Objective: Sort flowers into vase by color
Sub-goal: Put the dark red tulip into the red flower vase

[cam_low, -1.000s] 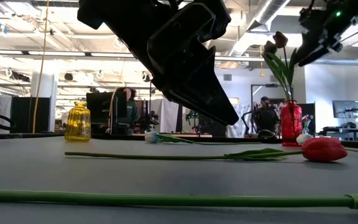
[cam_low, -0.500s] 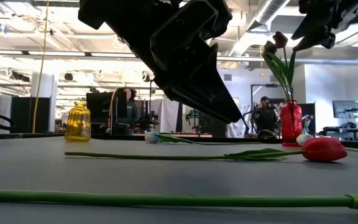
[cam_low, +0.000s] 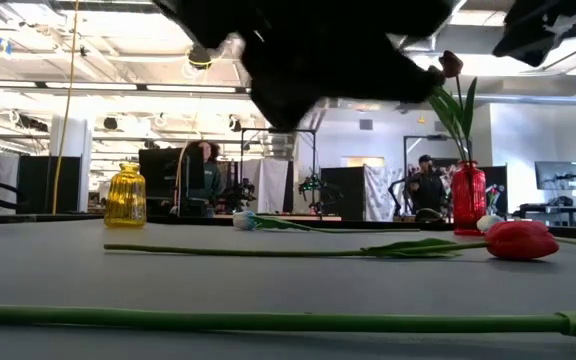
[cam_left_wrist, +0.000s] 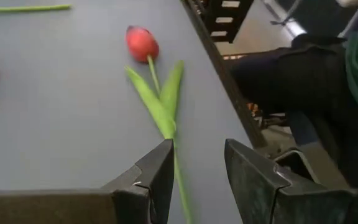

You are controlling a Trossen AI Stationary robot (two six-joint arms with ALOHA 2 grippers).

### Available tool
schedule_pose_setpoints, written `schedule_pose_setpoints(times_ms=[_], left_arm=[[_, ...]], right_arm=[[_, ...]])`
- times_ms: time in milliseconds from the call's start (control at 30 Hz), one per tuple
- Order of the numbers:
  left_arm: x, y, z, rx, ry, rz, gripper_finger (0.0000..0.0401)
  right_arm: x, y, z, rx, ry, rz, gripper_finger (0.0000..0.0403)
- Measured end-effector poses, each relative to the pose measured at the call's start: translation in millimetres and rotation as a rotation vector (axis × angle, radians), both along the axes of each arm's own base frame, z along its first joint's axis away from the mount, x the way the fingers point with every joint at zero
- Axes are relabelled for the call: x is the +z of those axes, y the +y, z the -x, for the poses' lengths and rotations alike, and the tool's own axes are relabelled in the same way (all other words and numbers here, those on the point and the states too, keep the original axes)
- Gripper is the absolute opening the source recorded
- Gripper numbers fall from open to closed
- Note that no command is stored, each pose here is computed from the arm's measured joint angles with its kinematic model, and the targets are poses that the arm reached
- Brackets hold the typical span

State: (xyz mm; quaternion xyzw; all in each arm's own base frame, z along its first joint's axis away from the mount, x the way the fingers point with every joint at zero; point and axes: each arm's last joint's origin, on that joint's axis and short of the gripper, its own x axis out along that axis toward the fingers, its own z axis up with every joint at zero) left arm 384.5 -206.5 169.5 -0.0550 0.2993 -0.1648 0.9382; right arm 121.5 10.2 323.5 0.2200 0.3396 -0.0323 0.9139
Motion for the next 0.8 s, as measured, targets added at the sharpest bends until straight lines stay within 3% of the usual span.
schedule_pose_setpoints(times_ms=[267, 533, 800], left_arm=[[6.3, -22.4, 13.0, 0.119, 0.049, -0.133, 0.013], [-14.3, -26.9, 12.7, 0.089, 0.142, -0.083, 0.013], [-36.7, -36.0, 15.2, 0.075, 0.183, -0.107, 0.013]], right_arm=[[-4.3, 27.9, -7.6, 0.025, 0.013, 0.084, 0.0232], [-14.1, 50.5, -17.9, 0.067, 0.056, 0.192, 0.0232], [-22.5, 58.3, -28.6, 0.068, 0.095, 0.253, 0.0232]])
